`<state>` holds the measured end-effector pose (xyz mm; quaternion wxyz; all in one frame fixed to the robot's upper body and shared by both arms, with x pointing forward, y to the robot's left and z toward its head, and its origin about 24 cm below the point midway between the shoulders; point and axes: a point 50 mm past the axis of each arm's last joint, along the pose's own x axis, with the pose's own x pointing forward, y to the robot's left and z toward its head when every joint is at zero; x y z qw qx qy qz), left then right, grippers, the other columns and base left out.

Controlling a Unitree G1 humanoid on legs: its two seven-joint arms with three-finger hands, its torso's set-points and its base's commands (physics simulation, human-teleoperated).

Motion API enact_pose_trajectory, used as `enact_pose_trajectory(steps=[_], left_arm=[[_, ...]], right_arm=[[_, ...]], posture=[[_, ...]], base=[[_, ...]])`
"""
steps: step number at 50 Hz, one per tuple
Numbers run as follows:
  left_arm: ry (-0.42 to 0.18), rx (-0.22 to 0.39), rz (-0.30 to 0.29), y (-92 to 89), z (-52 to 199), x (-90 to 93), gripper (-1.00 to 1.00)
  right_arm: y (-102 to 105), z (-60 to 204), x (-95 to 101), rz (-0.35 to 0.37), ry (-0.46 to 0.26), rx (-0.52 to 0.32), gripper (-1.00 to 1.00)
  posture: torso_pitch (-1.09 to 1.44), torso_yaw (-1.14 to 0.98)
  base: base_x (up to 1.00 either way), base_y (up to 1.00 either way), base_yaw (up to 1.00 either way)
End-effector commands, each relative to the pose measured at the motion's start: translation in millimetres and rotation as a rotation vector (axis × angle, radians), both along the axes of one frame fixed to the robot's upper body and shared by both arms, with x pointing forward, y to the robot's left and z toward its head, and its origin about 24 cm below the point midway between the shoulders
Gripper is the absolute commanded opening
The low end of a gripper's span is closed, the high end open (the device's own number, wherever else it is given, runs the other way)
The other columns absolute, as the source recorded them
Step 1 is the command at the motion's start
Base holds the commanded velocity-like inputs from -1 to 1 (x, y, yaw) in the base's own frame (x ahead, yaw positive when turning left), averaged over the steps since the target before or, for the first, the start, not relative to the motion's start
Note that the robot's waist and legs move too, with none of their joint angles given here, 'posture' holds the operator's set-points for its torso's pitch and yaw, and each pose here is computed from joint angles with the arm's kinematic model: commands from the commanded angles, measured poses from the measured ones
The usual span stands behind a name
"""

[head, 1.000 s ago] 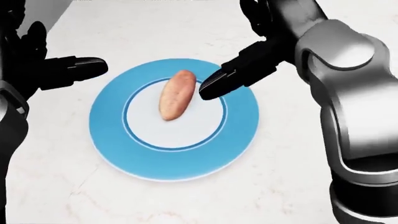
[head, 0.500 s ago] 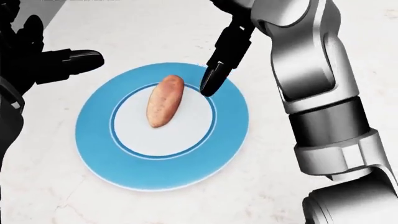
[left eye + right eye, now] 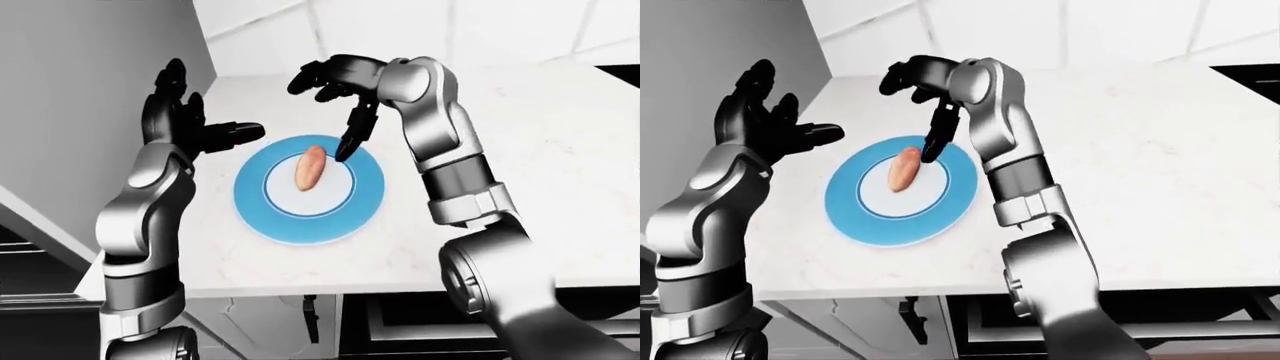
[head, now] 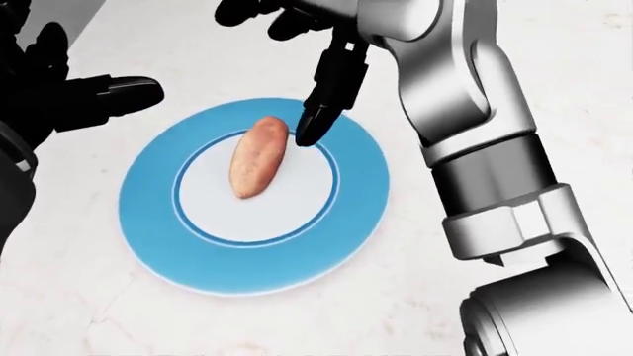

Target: Place the sweet potato on the top rack of the oven.

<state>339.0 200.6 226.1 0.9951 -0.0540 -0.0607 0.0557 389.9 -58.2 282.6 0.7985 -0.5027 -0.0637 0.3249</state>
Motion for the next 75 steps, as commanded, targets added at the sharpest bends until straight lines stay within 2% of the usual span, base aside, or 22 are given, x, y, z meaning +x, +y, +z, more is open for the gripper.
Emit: enact_pose_trajectory(steps=[1,12,19,39,48,62,68,75], left_arm=[[-0.101,0.008,0.002,0.4,21,-3.8,1.00],[-0.100,0.006,0.004,1.3,21,-3.7,1.00],[-0.101,0.004,0.006,2.0,22,-3.6,1.00],[-0.102,-0.002,0.005,2.3,23,-4.5,1.00],[-0.105,-0.009,0.004,4.0,26,-5.2,1.00],[-0.108,-0.016,0.007,5.7,27,-4.0,1.00],[-0.109,-0.020,0.008,6.3,29,-5.1,1.00],[-0.108,-0.019,0.006,5.5,29,-5.9,1.00]], right_arm=[[4,23,-4.7,0.018,-0.087,0.026,0.47],[18,-5,-1.7,0.052,-0.053,-0.008,0.49],[27,-11,-2.8,0.084,-0.050,-0.077,0.48],[42,-22,2.3,0.115,-0.039,-0.124,0.47],[50,-18,5.8,0.134,-0.073,-0.164,0.48],[57,-21,6.4,0.162,-0.080,-0.304,0.48],[62,-22,6.3,0.178,-0.124,-0.364,0.47],[63,-21,5.9,0.183,-0.147,-0.382,0.47]], posture=[[0.00,0.00],[0.00,0.00],[0.00,0.00],[0.00,0.00],[0.00,0.00],[0.00,0.00],[0.00,0.00],[0.00,0.00]], base=[[0.00,0.00,0.00],[0.00,0.00,0.00],[0.00,0.00,0.00],[0.00,0.00,0.00],[0.00,0.00,0.00],[0.00,0.00,0.00],[0.00,0.00,0.00],[0.00,0.00,0.00]])
